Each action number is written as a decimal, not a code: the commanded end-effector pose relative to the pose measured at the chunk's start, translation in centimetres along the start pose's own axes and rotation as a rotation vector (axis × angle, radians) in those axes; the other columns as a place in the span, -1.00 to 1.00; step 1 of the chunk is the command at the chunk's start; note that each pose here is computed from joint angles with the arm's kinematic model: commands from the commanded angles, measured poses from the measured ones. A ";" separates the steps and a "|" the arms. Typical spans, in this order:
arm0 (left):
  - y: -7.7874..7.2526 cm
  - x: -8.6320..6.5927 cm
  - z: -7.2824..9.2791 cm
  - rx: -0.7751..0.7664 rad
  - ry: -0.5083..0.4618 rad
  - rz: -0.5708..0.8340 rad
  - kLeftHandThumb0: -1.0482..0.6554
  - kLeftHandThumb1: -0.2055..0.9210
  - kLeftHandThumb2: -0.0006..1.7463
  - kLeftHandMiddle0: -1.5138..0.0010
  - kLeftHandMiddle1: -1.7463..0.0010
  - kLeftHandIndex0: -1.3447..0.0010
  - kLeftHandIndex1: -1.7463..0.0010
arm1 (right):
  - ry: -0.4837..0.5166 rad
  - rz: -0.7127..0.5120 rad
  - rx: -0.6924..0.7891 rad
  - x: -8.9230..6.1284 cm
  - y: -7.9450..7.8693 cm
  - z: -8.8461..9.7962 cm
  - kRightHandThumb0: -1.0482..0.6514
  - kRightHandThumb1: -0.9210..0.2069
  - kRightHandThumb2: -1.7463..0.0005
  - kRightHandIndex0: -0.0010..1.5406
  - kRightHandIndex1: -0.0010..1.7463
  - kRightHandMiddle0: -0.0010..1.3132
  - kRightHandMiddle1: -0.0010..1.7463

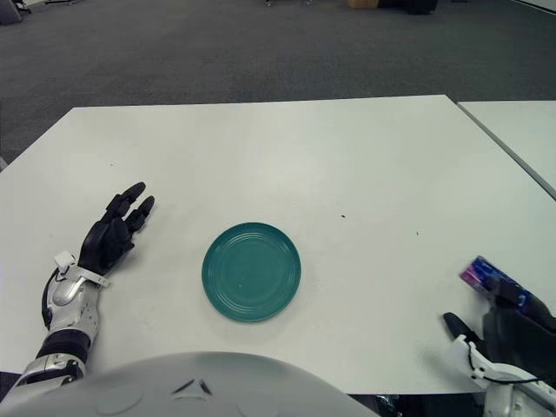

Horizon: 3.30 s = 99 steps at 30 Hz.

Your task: Put the gum into the plate.

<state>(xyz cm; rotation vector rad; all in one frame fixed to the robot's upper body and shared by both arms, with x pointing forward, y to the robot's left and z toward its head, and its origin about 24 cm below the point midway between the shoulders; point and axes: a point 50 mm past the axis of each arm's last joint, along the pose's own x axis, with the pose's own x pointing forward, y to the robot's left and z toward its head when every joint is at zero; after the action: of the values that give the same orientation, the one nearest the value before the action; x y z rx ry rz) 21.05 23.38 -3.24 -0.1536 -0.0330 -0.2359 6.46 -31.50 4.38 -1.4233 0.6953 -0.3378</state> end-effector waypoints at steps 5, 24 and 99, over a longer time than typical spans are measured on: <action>-0.7 -1.3 -1.3 -0.033 0.060 0.038 -0.89 1.00 0.12 0.76 0.99 1.00 0.43 | 0.002 0.159 0.137 -1.9 3.6 1.6 -0.91 -1.00 0.14 -0.64 -0.99 -1.00 -0.17; -0.8 -1.5 -1.3 -0.023 0.082 0.028 -0.93 1.00 0.14 0.91 1.00 1.00 0.52 | -0.159 0.177 0.112 -1.7 3.9 3.9 -0.87 -1.00 0.17 -0.59 -0.98 -1.00 -0.13; -4.3 -2.6 -0.4 -0.037 0.007 -0.052 -0.96 1.00 0.06 0.84 1.00 1.00 0.62 | -0.592 0.202 -0.078 -5.3 5.6 13.3 -0.86 -1.00 0.02 -0.54 -1.00 -1.00 -0.36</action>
<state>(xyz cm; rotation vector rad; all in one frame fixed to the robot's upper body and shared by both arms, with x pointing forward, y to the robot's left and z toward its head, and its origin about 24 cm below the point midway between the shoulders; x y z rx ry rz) 18.39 20.41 -2.07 -0.1494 -0.0799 -0.2972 10.93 -18.71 2.71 -1.5288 0.2081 0.1663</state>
